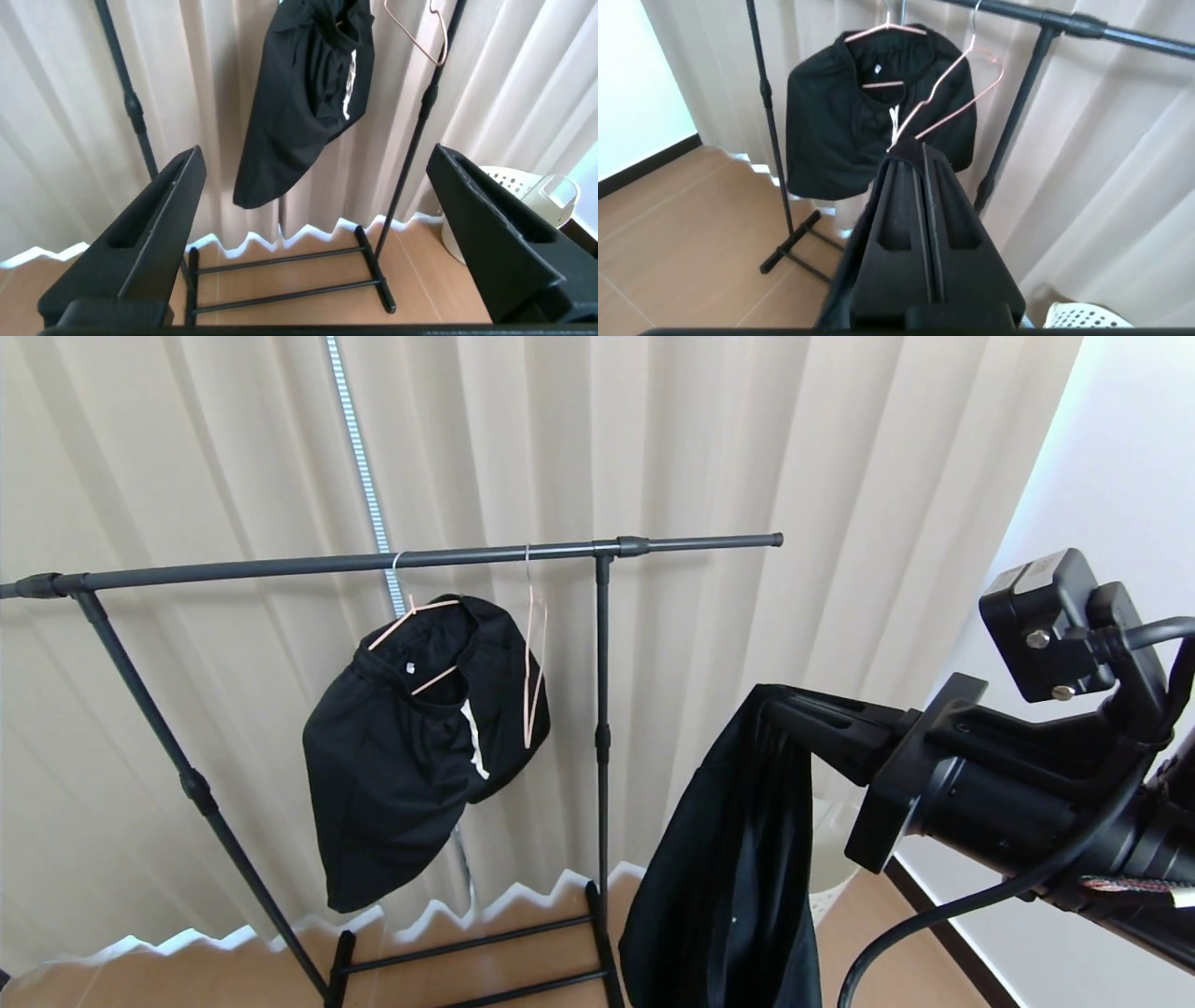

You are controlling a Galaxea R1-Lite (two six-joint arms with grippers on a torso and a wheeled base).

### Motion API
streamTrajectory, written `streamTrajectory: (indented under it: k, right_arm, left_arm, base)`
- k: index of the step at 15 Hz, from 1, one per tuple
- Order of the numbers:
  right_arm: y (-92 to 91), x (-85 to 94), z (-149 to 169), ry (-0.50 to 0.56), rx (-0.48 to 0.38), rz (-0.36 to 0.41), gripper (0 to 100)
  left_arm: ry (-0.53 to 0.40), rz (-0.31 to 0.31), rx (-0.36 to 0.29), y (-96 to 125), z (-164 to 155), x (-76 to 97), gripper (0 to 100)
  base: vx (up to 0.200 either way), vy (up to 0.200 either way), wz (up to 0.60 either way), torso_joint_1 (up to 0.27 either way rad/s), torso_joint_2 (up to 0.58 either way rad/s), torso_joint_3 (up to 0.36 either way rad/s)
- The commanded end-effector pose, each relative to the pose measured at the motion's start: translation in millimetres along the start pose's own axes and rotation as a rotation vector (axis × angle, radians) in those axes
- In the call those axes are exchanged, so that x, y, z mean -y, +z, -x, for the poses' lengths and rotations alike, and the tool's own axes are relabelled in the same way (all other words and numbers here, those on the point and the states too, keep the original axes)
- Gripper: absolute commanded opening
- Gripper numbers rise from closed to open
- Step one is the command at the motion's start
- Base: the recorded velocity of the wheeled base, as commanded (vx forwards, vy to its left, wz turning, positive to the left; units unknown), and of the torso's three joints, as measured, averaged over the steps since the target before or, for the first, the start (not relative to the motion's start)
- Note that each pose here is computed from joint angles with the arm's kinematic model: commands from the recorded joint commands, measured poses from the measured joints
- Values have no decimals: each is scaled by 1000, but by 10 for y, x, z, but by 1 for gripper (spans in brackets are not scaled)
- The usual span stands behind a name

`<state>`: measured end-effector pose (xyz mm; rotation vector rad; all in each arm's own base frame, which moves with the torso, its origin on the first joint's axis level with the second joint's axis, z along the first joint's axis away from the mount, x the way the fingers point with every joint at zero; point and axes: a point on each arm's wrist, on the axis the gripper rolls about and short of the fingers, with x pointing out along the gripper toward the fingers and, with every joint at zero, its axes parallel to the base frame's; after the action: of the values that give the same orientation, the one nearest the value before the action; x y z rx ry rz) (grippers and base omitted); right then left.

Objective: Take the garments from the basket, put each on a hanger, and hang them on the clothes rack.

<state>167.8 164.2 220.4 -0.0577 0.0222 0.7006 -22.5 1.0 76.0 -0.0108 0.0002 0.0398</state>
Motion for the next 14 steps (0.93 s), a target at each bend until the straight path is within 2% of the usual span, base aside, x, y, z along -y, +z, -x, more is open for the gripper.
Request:
streamTrajectory:
  k: [1,11,12,14]
  right_arm:
    - [-3,4,-4,-2,-2,-1,0]
    - [-13,8,2,-5,-5,9,0]
    - [-9,9,1,-8,-3,19,0]
    - [7,12,-19,-29,-11,27,0]
  left_arm:
    - [0,0,-3,-1,-1,0,100]
    - [-6,-8,-10,-5,-3,1,100]
    - [-9,-10,-16,-5,-7,1,100]
    - [-44,-24,-79,7,-55,3,100]
  base:
    - [0,0,600,17,2,2]
    - [0,0,0,0,0,0]
    - [0,0,0,0,0,0]
    - [0,0,0,0,0,0]
